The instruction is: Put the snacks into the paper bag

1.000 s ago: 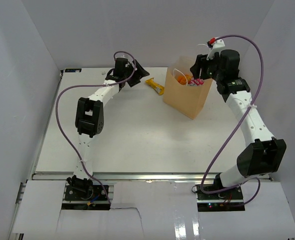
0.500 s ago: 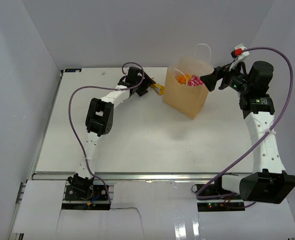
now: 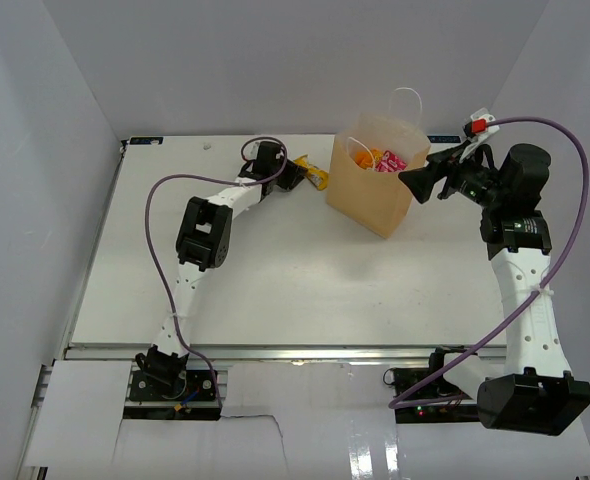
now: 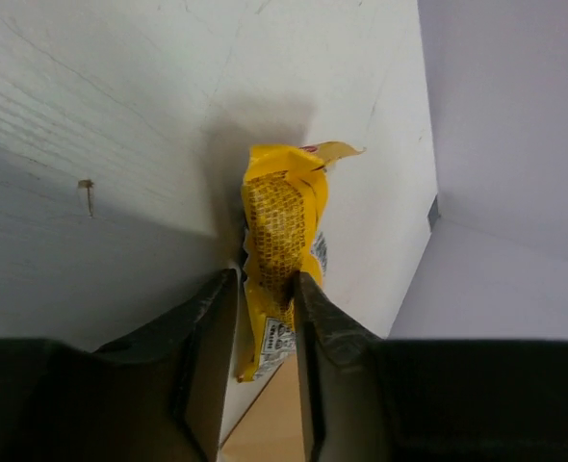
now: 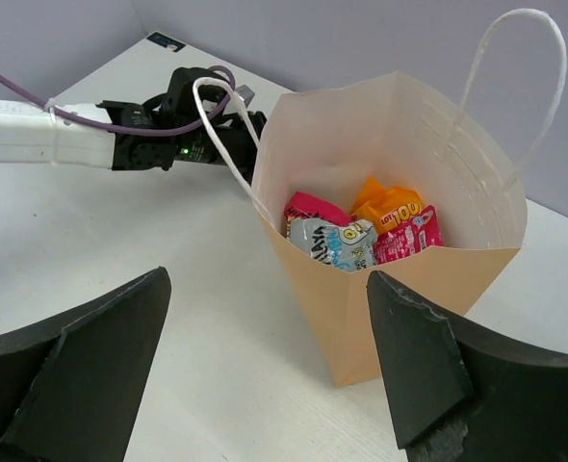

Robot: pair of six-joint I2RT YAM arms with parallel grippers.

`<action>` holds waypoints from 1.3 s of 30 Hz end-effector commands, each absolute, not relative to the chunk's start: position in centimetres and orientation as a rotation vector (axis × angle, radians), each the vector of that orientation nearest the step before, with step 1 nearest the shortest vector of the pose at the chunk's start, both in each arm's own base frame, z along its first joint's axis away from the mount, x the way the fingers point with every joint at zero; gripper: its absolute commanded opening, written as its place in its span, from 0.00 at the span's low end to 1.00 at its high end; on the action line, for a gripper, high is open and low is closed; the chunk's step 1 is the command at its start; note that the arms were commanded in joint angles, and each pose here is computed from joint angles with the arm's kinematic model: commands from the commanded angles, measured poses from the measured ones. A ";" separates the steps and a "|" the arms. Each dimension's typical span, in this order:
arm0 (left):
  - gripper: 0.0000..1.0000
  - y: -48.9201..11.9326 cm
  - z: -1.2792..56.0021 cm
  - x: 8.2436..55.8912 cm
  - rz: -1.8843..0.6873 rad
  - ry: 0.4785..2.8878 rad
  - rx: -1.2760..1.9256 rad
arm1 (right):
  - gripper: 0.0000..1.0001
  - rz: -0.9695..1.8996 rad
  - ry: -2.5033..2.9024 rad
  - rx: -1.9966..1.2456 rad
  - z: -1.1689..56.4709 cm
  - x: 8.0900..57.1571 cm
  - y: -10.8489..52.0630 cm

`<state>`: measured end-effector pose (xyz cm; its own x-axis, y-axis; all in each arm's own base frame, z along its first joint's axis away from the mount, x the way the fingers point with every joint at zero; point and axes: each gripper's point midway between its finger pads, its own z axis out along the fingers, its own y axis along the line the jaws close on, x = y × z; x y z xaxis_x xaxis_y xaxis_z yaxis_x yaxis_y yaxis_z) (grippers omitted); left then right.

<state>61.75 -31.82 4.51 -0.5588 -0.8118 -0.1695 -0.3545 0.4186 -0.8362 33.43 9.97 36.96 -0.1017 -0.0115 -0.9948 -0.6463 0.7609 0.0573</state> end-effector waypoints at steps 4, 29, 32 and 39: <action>0.24 -31.9 2.4 60.6 -1.081 2.148 -1.014 | 0.88 0.602 1.554 -0.610 38.0 32.2 10.6; 0.00 -24.5 19.2 46.2 -1.330 1.944 -0.049 | 0.80 0.767 1.418 -1.261 33.4 22.6 17.9; 0.00 -24.6 21.1 42.1 -1.382 1.912 0.112 | 0.77 0.805 1.519 -1.197 31.4 22.4 20.5; 0.00 -24.9 22.0 32.6 -1.467 1.890 0.300 | 0.94 0.983 1.831 -0.753 30.1 26.5 24.3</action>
<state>36.31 -24.33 20.71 -0.7430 -0.3169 -0.5895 0.4648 0.3893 -0.7952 23.22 23.04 28.68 -0.2646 -0.2607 -0.9285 -0.9224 0.3492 0.1648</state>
